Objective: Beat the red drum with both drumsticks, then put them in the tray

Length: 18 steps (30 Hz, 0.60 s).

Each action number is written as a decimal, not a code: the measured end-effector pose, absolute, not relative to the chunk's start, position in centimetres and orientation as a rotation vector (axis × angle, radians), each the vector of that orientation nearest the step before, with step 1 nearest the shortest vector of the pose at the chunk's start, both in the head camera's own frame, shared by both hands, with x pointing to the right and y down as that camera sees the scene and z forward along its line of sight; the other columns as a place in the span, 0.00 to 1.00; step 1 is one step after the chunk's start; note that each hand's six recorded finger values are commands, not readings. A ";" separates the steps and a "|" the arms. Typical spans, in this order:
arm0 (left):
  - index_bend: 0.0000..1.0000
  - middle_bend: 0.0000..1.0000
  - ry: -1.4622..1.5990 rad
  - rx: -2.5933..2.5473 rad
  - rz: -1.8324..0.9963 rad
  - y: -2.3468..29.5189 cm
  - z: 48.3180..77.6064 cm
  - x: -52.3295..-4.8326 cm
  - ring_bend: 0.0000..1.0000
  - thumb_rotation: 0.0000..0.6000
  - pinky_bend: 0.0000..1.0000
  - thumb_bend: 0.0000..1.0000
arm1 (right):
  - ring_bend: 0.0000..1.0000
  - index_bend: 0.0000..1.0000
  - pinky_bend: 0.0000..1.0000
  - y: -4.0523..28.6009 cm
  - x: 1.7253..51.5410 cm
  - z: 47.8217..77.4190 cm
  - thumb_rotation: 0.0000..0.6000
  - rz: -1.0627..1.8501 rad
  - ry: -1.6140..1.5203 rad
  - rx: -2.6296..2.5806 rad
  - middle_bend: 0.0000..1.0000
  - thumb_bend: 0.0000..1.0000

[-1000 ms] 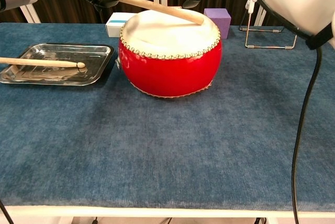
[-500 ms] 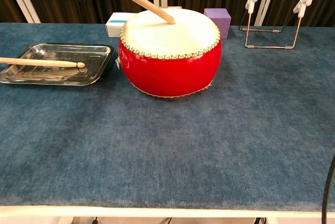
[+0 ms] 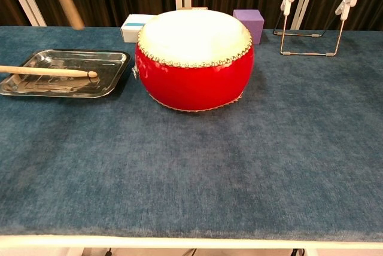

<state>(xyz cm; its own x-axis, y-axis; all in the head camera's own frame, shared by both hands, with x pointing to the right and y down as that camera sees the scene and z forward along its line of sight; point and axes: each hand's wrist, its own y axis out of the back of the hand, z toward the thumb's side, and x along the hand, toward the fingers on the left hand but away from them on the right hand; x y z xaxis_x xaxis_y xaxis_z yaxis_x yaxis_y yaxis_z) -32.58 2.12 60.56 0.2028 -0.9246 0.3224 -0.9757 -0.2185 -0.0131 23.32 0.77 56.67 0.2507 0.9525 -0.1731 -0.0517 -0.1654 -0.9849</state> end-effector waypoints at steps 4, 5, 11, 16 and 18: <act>0.61 0.61 -1.872 2.226 0.430 2.1 61.3 -34.3 0.46 1.00 0.48 0.47 | 0.29 0.25 0.14 1.3 24.7 56.5 1.00 1.170 -0.901 -1.408 0.38 0.00; 0.61 0.61 -1.878 2.214 0.447 2.1 61.5 -34.7 0.46 1.00 0.48 0.47 | 0.29 0.25 0.14 1.4 24.9 56.5 1.00 1.173 -0.900 -1.407 0.38 0.00; 0.61 0.61 -1.918 2.201 0.640 2.7 63.6 -36.9 0.46 1.00 0.48 0.47 | 0.29 0.25 0.13 2.2 26.7 56.8 1.00 1.202 -0.903 -1.407 0.38 0.00; 0.61 0.62 -1.969 2.240 0.860 3.2 64.8 -38.6 0.46 1.00 0.48 0.48 | 0.29 0.24 0.13 2.6 28.1 57.2 1.00 1.227 -0.912 -1.406 0.38 0.00; 0.61 0.62 -1.985 2.270 0.964 3.3 65.0 -39.1 0.46 1.00 0.48 0.48 | 0.29 0.23 0.13 2.8 28.3 57.4 1.00 1.233 -0.912 -1.407 0.38 0.00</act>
<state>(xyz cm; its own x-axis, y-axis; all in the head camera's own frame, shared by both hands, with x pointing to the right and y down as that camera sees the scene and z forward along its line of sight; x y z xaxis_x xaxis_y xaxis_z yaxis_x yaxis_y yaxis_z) -39.08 3.34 65.02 0.0285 -0.9066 0.4210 -0.8916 -0.2134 -0.3993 28.34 2.77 57.41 0.1914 0.9578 -0.2142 -0.0760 -0.2032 -0.9762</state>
